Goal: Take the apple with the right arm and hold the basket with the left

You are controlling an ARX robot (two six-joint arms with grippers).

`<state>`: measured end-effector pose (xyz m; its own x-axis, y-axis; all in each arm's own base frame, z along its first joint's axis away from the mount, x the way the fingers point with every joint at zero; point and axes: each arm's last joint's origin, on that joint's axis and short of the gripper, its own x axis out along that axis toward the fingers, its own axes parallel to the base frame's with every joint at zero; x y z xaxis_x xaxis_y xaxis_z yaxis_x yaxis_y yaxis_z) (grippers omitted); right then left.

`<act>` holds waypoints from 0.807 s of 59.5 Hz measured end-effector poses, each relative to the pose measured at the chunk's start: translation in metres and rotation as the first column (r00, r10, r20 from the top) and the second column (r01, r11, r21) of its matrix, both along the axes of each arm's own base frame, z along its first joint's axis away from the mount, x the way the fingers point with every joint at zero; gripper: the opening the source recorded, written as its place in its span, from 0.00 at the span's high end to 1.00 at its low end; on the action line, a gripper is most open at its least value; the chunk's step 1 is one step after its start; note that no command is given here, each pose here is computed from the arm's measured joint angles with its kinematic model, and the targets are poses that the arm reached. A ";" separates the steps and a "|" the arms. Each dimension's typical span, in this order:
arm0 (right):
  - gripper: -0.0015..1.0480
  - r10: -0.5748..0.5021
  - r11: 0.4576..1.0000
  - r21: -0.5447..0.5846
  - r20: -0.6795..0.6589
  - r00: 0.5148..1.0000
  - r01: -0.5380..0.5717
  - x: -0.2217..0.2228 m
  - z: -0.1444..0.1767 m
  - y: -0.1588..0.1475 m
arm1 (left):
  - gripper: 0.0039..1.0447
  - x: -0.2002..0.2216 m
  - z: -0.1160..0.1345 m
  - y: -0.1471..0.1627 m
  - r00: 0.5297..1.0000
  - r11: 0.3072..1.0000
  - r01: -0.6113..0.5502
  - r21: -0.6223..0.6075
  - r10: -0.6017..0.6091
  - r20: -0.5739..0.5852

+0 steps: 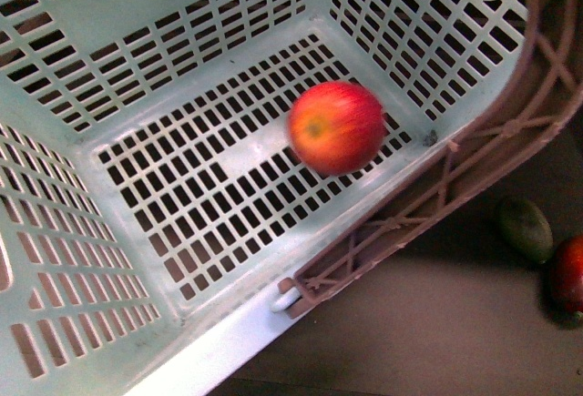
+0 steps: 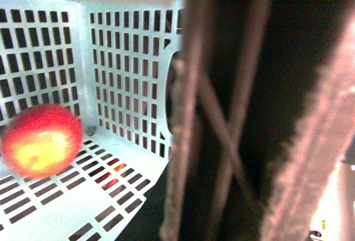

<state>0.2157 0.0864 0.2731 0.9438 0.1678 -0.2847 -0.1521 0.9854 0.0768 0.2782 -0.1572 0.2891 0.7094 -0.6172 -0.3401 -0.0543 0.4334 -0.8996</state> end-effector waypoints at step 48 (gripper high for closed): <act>0.90 -0.157 0.985 -0.024 0.284 0.946 0.171 -0.077 -0.061 -0.086 | 0.86 0.000 0.001 0.000 1.000 1.000 -0.001 -0.005 0.001 0.000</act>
<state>0.1391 0.0003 0.2119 1.0000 -0.0034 -0.0093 0.0035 1.0000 0.0070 0.2784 -0.1567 0.2901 0.7100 -0.6185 -0.3368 -0.0541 0.4289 -0.9017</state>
